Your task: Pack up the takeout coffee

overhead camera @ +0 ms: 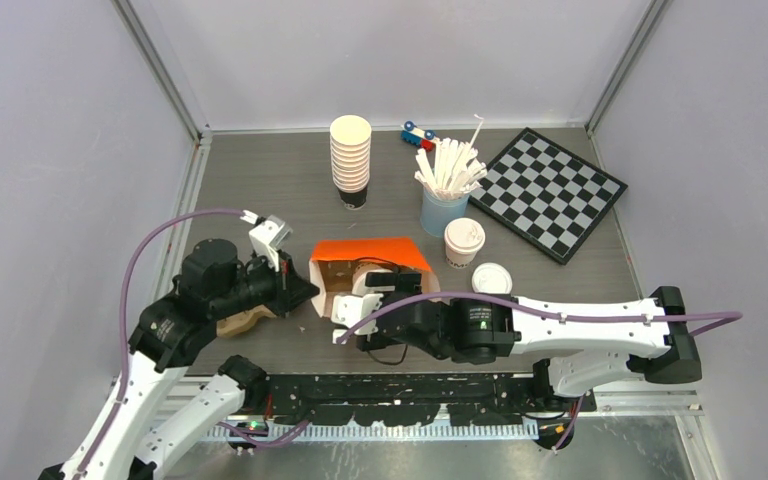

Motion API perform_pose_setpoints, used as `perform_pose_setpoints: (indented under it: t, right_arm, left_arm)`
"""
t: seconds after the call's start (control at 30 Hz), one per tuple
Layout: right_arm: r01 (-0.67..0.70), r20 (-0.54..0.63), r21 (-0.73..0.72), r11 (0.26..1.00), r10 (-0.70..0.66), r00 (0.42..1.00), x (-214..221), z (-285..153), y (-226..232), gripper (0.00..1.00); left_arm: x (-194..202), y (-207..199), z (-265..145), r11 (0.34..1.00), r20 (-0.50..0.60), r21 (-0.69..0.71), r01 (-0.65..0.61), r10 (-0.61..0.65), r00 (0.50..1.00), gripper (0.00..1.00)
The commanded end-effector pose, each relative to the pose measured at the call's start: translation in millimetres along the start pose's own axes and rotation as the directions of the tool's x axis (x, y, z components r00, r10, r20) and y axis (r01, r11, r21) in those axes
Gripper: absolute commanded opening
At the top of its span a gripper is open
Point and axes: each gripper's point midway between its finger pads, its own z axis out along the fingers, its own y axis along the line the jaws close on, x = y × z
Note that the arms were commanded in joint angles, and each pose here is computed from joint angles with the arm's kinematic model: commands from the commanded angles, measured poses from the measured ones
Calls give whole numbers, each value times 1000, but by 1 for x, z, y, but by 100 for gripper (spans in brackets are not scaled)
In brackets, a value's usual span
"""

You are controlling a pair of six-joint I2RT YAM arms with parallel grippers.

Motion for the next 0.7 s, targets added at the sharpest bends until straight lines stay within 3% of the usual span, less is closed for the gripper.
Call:
perform_pose_setpoints:
  t: [0.0, 0.3, 0.43, 0.53, 0.67]
  right_arm:
    - [-40, 67, 83, 996, 34, 997, -20, -10, -32, 71]
    - [-12, 54, 55, 998, 9, 999, -7, 1, -41, 71]
    - [72, 25, 15, 997, -72, 997, 8, 9, -32, 71]
    - [92, 26, -9, 996, -92, 995, 11, 13, -24, 71]
    - [86, 42, -12, 996, -85, 996, 4, 17, -24, 71]
  left_arm:
    - [-17, -4, 1, 986, 97, 43, -162, 157, 983, 0]
    - [1, -4, -1, 970, 50, 75, -230, 227, 973, 0]
    - [-4, 3, -7, 981, 66, 8, -195, 194, 979, 2]
    - [-9, 4, -12, 992, 58, -29, -119, 120, 991, 38]
    - [3, -3, -13, 999, -55, -29, 43, -45, 997, 42]
